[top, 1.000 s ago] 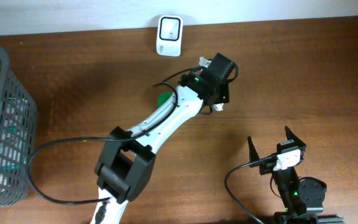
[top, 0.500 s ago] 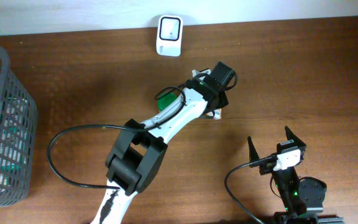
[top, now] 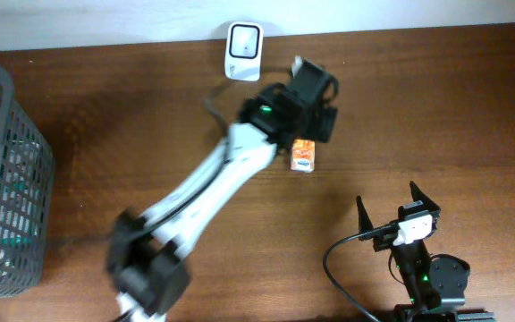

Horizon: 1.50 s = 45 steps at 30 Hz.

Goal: Scan the item barcode
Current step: 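Place the small orange box right of the jar with the left gripper, then reach the left gripper into the basket and grasp the green glove packet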

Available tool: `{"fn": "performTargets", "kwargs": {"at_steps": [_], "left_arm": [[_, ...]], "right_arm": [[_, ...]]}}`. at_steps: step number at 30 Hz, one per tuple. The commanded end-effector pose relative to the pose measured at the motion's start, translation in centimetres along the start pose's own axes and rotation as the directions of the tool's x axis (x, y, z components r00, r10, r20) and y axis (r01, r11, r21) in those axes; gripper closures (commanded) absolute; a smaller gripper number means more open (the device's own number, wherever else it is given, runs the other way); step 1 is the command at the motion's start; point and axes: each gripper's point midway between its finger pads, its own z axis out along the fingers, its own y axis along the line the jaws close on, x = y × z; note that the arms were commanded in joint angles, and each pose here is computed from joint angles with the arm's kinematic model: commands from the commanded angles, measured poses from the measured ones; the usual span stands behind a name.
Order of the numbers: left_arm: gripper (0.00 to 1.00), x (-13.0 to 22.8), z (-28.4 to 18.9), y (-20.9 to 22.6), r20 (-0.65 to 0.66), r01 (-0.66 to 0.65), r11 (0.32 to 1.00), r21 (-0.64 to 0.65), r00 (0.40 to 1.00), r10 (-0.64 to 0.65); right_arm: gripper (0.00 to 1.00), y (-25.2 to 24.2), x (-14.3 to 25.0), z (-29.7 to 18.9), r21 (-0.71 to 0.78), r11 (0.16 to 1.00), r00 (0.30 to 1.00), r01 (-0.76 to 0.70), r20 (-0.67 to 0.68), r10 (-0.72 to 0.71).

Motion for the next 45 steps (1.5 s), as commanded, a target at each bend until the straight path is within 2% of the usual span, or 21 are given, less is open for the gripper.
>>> {"fn": "performTargets", "kwargs": {"at_steps": [1, 5, 9, 11, 14, 18, 23, 26, 28, 29, 31, 35, 41, 45], "left_arm": [[0.01, -7.0, -12.2, 7.6, 0.242, -0.091, 0.97, -0.226, 0.959, 0.147], [0.01, -8.1, -20.1, 17.5, 0.355, 0.103, 0.927, -0.361, 0.934, 0.035], [0.01, -6.4, -25.7, 26.3, 0.429, 0.299, 0.836, -0.461, 0.899, -0.085], [0.02, -4.1, -28.7, 31.5, 0.472, 0.439, 0.741, -0.508, 0.862, -0.187], [0.06, 1.1, -31.4, 38.3, 0.526, 0.642, 0.552, -0.532, 0.762, -0.378], [0.08, 7.2, -32.4, 44.6, 0.54, 0.76, 0.38, -0.528, 0.645, -0.54], [0.11, 12.0, -32.1, 49.5, 0.515, 0.814, 0.314, -0.489, 0.56, -0.649], [0.11, 15.7, -32.0, 52.4, 0.498, 0.825, 0.243, -0.511, 0.514, -0.698], [0.32, 18.3, -31.2, 54.0, 0.432, 0.787, 0.252, -0.563, 0.541, -0.722], [0.34, 19.0, -31.0, 54.3, 0.425, 0.786, 0.242, -0.569, 0.532, -0.732], [0.32, 20.4, -30.5, 54.9, 0.397, 0.771, 0.237, -0.591, 0.535, -0.746], [0.18, 22.7, -28.3, 55.5, 0.282, 0.69, 0.32, -0.649, 0.609, -0.742], [0.19, 25.1, -25.1, 57.1, 0.143, 0.55, 0.456, -0.7, 0.733, -0.665], [0.2, 26.8, -22.6, 58.2, 0.064, 0.5, 0.507, -0.702, 0.753, -0.655]], "right_arm": [[0.02, 0.3, 0.2, 0.0, -0.015, 1.0, 1.0, -0.005, -0.001, 0.005], [0.02, 0.3, 0.2, 0.0, -0.015, 1.0, 1.0, -0.005, -0.001, 0.005], [0.02, 0.3, 0.2, 0.0, -0.015, 1.0, 1.0, -0.004, -0.001, 0.004], [0.02, 0.3, 0.2, 0.0, -0.015, 1.0, 1.0, -0.005, -0.001, 0.005], [0.02, 0.3, 0.2, 0.0, -0.015, 1.0, 1.0, -0.005, -0.001, 0.005], [0.02, 0.3, 0.2, 0.0, -0.015, 1.0, 1.0, -0.005, -0.001, 0.005], [0.02, 0.3, 0.2, 0.0, -0.015, 1.0, 1.0, -0.005, -0.001, 0.005], [0.02, 0.3, 0.2, 0.0, -0.015, 1.0, 1.0, -0.005, -0.001, 0.005], [0.02, 0.3, 0.2, 0.0, -0.015, 1.0, 1.0, -0.005, -0.001, 0.005], [0.02, 0.3, 0.2, 0.0, -0.015, 1.0, 1.0, -0.004, -0.001, 0.004], [0.02, 0.3, 0.2, 0.0, -0.015, 1.0, 1.0, -0.005, -0.001, 0.005], [0.02, 0.3, 0.2, 0.0, -0.015, 1.0, 1.0, -0.004, -0.001, 0.004], [0.02, 0.3, 0.2, 0.0, -0.015, 1.0, 1.0, -0.004, -0.001, 0.004], [0.02, 0.3, 0.2, 0.0, -0.015, 1.0, 1.0, -0.004, -0.001, 0.004]]}}
